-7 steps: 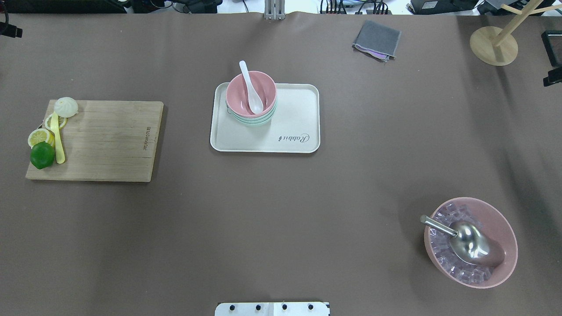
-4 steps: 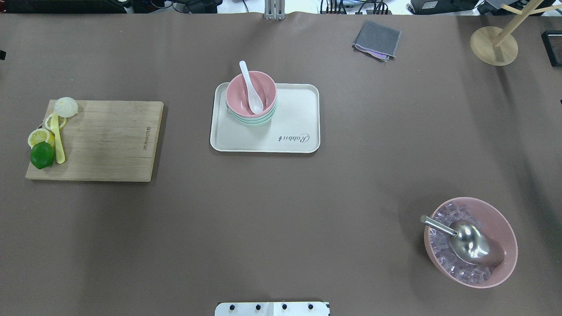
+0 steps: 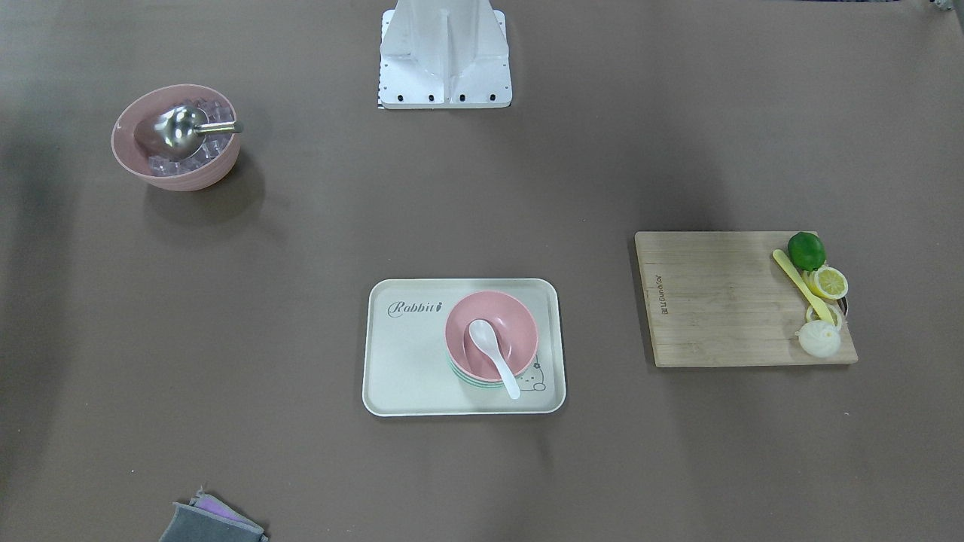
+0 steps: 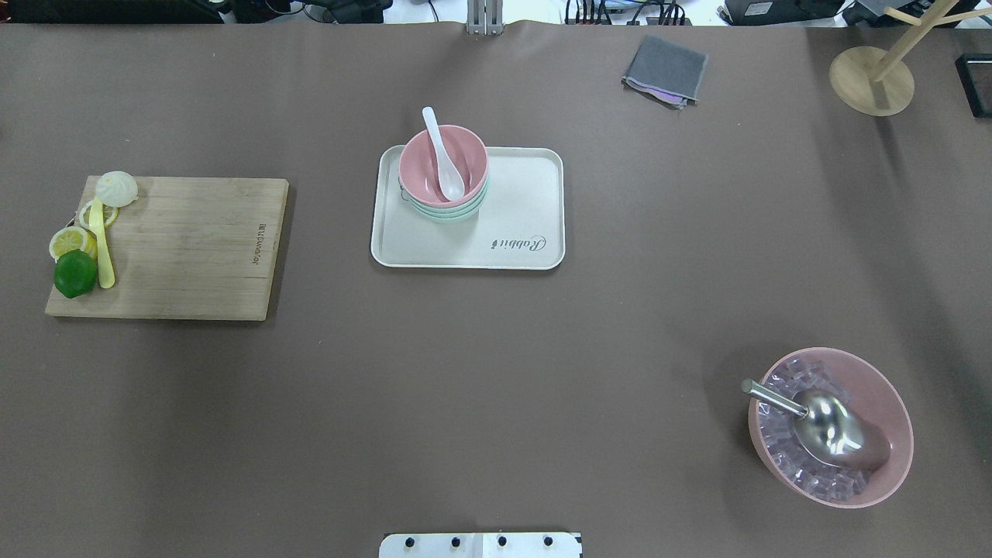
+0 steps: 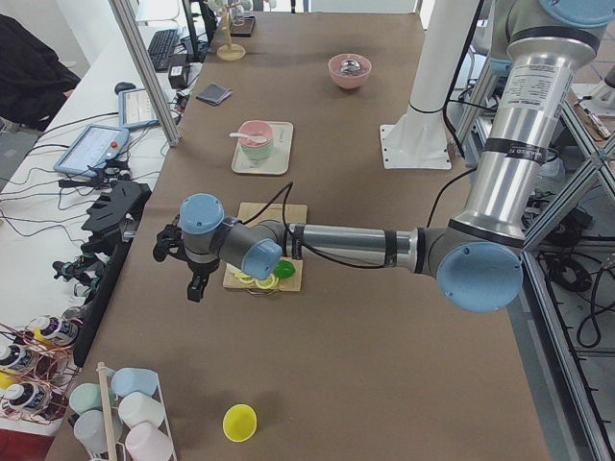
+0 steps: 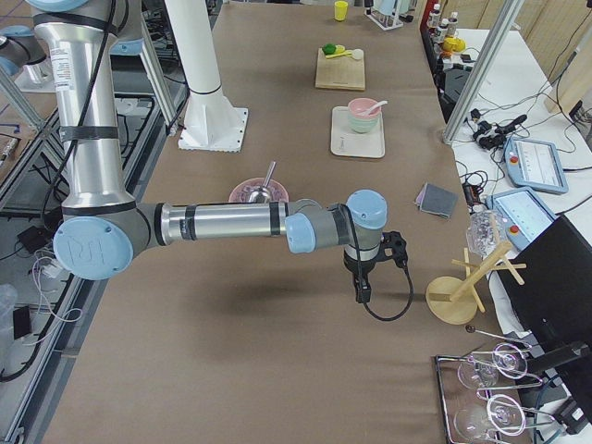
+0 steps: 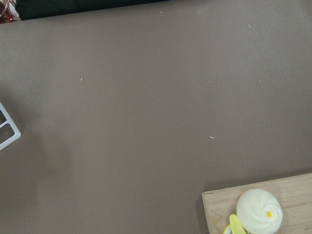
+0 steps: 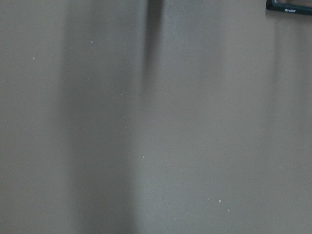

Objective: Stack pink bowl on green and place spoon

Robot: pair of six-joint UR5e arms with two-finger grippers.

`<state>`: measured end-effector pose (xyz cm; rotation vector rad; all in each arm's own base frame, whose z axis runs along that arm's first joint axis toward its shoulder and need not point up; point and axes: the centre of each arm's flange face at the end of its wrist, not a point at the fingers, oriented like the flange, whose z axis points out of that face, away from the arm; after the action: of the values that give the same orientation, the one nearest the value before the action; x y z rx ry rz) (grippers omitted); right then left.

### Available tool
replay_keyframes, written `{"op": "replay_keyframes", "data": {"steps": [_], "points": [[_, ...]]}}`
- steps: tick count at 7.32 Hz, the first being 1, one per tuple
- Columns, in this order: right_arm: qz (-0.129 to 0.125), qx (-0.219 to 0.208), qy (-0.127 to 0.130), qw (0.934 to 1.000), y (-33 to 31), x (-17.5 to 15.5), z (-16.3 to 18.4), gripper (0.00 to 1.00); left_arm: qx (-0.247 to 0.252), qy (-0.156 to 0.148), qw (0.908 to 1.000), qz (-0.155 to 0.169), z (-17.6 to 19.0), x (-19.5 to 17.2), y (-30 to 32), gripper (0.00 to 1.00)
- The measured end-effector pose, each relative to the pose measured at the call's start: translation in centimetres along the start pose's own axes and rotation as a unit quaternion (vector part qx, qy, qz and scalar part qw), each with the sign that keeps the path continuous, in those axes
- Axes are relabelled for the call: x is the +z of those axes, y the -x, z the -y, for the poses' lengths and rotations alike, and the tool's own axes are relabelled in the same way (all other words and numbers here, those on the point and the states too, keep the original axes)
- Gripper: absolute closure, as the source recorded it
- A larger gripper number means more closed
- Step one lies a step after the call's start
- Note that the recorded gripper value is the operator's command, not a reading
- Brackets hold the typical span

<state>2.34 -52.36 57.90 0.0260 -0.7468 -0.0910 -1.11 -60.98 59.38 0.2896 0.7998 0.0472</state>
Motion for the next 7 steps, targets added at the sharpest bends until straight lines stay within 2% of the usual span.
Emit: {"op": "replay_keyframes", "data": {"steps": [3,5,7], "points": [[0.018,-0.002,0.044,0.9989,0.1,-0.4,-1.2,0.0,0.011,0.046,0.9986,0.025,-2.9,-2.0,4.5,0.02],[0.032,0.005,0.054,0.998,-0.4,0.5,-1.4,0.0,0.012,0.055,0.9979,0.033,-5.3,-1.9,5.6,0.02],[0.032,0.014,0.064,0.9974,-1.8,1.9,-1.3,0.0,0.009,0.058,0.9977,0.033,-5.8,-1.7,5.7,0.02]]}}
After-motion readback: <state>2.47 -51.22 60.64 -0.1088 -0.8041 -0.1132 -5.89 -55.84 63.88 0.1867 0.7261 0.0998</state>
